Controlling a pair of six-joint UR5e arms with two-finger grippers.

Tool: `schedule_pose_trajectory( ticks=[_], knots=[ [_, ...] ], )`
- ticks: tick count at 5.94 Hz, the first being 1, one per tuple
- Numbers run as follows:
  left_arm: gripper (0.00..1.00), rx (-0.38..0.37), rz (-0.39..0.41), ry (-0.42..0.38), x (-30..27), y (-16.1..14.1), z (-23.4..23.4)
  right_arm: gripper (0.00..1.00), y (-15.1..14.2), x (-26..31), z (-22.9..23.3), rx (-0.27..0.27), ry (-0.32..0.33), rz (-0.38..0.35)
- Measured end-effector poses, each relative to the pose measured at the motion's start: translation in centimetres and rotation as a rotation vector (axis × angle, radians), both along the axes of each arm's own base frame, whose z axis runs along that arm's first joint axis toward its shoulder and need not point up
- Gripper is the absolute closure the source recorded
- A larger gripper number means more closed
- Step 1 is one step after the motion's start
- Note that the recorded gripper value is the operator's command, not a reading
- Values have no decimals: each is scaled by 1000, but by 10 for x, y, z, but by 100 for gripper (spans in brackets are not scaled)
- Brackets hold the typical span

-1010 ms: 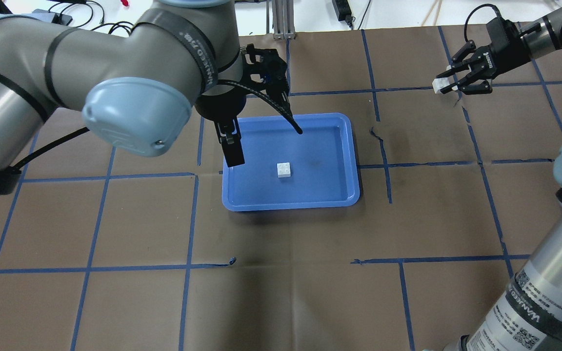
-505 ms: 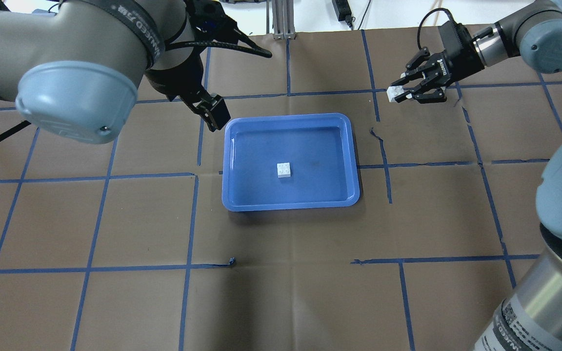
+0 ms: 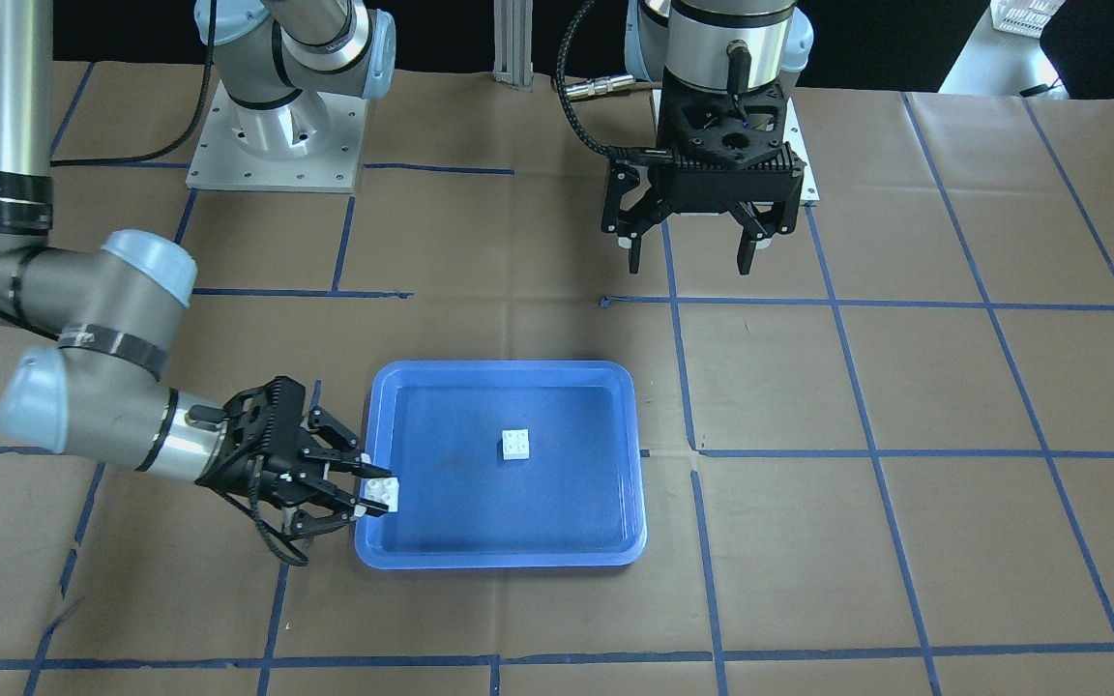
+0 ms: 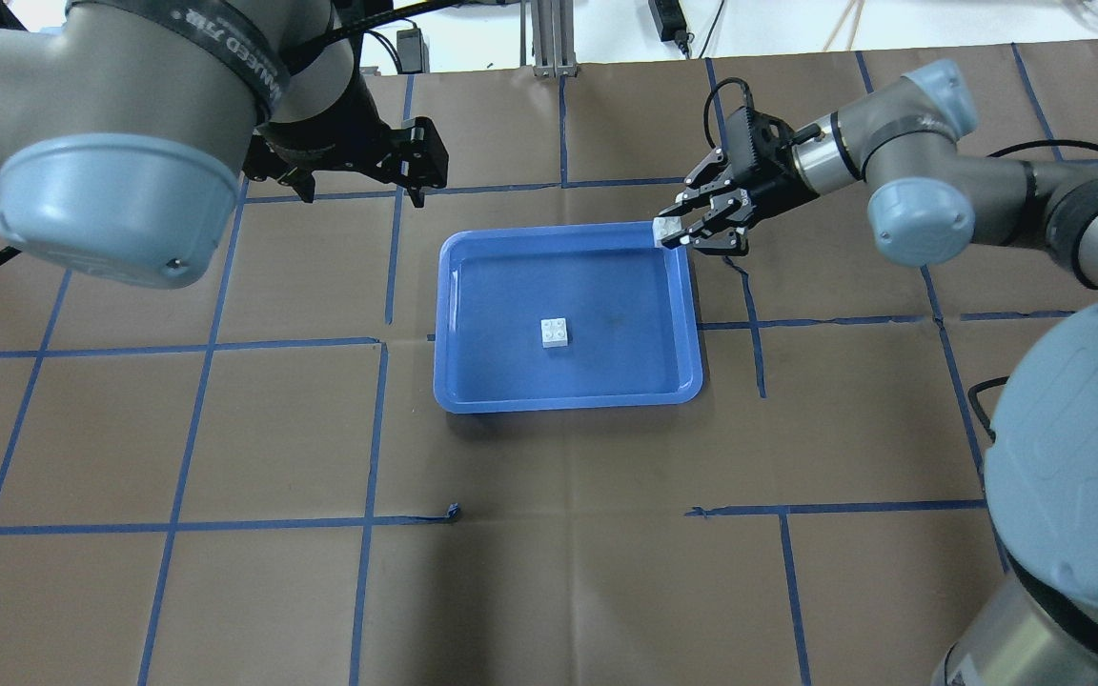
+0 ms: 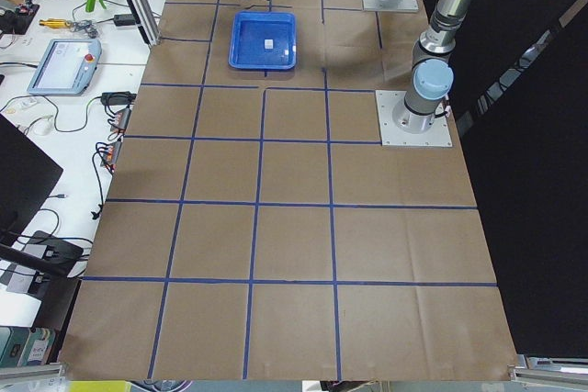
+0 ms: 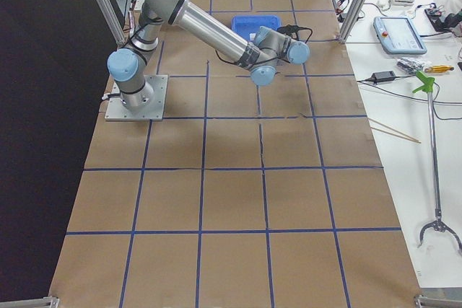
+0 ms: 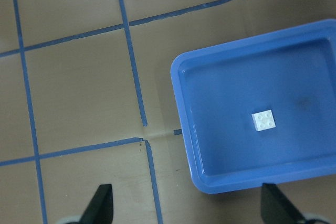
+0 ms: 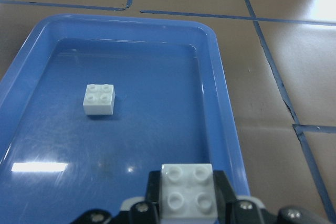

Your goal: Assemble white blocks and place on blue tray

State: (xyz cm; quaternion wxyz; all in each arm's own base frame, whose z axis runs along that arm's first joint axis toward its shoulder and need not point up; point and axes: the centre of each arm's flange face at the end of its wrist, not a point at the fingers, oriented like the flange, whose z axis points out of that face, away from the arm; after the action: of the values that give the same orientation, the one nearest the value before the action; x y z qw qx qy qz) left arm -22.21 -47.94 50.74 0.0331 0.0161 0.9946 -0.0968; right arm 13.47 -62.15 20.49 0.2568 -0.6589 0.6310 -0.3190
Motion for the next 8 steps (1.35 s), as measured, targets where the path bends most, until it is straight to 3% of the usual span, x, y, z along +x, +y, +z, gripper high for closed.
schedule_pose_trajectory(
  ticks=[2,3,8],
  knots=[
    [1,100,66,85,28,17,18,67,44,54,-27,-30,-11,-89],
    [1,113,89,107,42,18,23,67,62,62,-38,-31,-16,-103],
    [1,114,41,92,62,22,23,67,93,83,-67,18,-12,-74]
  ],
)
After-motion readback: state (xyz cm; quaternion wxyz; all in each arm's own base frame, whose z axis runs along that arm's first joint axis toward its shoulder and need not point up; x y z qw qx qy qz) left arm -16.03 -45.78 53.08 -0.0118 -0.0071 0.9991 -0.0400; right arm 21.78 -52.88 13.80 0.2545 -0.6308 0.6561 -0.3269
